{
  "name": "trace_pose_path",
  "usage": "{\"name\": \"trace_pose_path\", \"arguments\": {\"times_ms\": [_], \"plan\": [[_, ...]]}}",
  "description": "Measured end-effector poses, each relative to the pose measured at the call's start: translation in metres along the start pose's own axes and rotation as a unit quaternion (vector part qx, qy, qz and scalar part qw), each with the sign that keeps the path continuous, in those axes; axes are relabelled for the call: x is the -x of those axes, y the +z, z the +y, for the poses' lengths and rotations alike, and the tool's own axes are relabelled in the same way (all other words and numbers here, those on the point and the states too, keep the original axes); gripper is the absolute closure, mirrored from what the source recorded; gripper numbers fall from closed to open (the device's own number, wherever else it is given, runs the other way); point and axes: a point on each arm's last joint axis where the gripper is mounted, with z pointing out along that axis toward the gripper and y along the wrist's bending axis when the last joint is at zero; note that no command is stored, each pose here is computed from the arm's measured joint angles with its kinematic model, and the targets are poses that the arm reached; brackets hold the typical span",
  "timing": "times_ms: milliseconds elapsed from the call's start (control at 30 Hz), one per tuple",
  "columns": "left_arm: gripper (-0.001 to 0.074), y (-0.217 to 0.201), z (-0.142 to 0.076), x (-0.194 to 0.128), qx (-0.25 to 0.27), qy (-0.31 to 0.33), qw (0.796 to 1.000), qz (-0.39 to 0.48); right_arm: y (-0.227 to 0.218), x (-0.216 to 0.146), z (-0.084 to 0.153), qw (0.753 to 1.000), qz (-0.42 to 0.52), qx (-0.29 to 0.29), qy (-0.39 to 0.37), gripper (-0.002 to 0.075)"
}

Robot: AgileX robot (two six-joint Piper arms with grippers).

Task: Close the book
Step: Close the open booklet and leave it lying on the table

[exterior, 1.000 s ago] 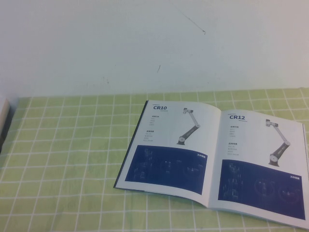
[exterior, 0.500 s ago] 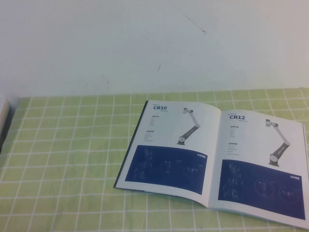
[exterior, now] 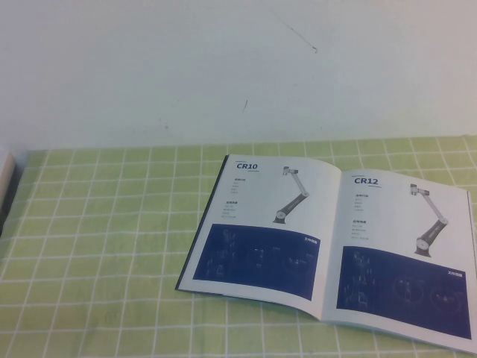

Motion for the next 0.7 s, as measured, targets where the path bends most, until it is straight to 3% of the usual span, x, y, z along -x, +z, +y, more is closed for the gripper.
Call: {"name": "trace_pose_path", "arguments": {"times_ms": [167, 367, 567, 700], "plan": [[0.0738, -0.003, -0.002, 0.028, -0.012, 0.007, 0.988, -0.155, -0.005, 0.029, -0.001, 0.987, -0.161, -0.010, -0.012, 0.0729], [0.0738, -0.009, -0.003, 0.042, -0.018, 0.007, 0.973, -0.232, -0.014, 0.048, -0.002, 0.962, -0.273, -0.018, -0.015, 0.0729], [0.0738, -0.012, -0.004, 0.048, -0.023, -0.003, 0.962, -0.272, -0.015, 0.051, -0.003, 0.957, -0.288, -0.023, -0.016, 0.0729], [0.0738, -0.008, -0.004, 0.051, -0.018, -0.006, 0.979, -0.202, -0.014, 0.061, -0.007, 0.976, -0.215, -0.020, -0.004, 0.0729]]}}
